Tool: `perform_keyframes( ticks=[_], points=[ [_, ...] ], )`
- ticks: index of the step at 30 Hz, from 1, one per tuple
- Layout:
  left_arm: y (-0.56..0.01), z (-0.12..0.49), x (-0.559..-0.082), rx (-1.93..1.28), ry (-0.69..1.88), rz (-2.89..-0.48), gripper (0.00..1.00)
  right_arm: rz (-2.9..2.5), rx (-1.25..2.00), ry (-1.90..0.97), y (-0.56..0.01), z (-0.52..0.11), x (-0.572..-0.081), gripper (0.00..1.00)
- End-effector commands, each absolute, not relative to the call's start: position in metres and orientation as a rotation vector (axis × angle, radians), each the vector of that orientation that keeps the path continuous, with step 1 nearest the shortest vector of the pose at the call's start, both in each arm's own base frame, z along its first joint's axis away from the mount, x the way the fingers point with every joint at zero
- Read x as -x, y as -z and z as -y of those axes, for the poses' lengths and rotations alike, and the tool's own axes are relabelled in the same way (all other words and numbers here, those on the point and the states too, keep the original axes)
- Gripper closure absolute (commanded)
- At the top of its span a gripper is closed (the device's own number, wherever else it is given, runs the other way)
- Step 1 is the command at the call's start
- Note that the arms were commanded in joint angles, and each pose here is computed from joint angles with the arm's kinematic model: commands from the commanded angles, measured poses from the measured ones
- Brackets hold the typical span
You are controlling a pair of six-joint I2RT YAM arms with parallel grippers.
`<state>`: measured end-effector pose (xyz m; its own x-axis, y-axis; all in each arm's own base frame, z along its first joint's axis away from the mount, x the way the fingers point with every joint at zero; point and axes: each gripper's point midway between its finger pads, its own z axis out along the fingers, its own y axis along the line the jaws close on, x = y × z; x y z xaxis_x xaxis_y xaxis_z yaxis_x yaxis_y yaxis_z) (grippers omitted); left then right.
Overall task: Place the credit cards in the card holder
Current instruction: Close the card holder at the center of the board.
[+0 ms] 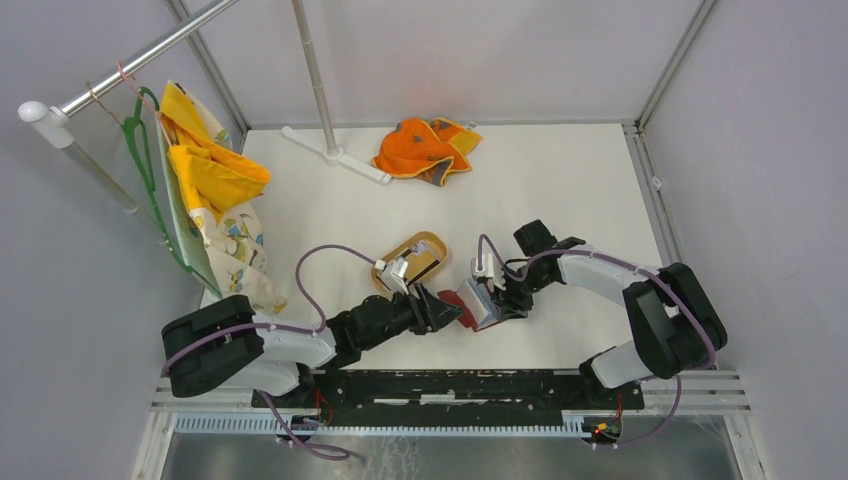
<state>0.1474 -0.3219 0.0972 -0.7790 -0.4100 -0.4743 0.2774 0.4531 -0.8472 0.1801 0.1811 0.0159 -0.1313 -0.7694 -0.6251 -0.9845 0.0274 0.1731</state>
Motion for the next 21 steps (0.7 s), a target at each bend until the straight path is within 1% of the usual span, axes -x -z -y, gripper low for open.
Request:
perform_keyframes(
  ticks=[1, 15, 16, 18, 21],
  points=[
    [-0.130, 0.346, -0.151, -0.014, 1.441, -1.938, 0.36, -2.025, 1.805, -0.898, -0.007, -0.177, -0.160, 0.52],
    [-0.123, 0.370, -0.163, -0.115, 1.371, -1.973, 0.36, -1.984, 1.775, -0.871, -0.020, -0.180, -0.168, 0.50],
    [-0.122, 0.371, -0.165, -0.120, 1.365, -1.978, 0.37, -1.978, 1.771, -0.870, -0.021, -0.180, -0.169, 0.50],
    [-0.115, 0.374, -0.170, -0.133, 1.344, -1.998, 0.45, -1.965, 1.769, -0.870, -0.025, -0.180, -0.171, 0.49],
    [-0.106, 0.379, -0.174, -0.165, 1.301, -2.026, 0.52, -1.935, 1.741, -0.851, -0.036, -0.179, -0.178, 0.48]
  ],
)
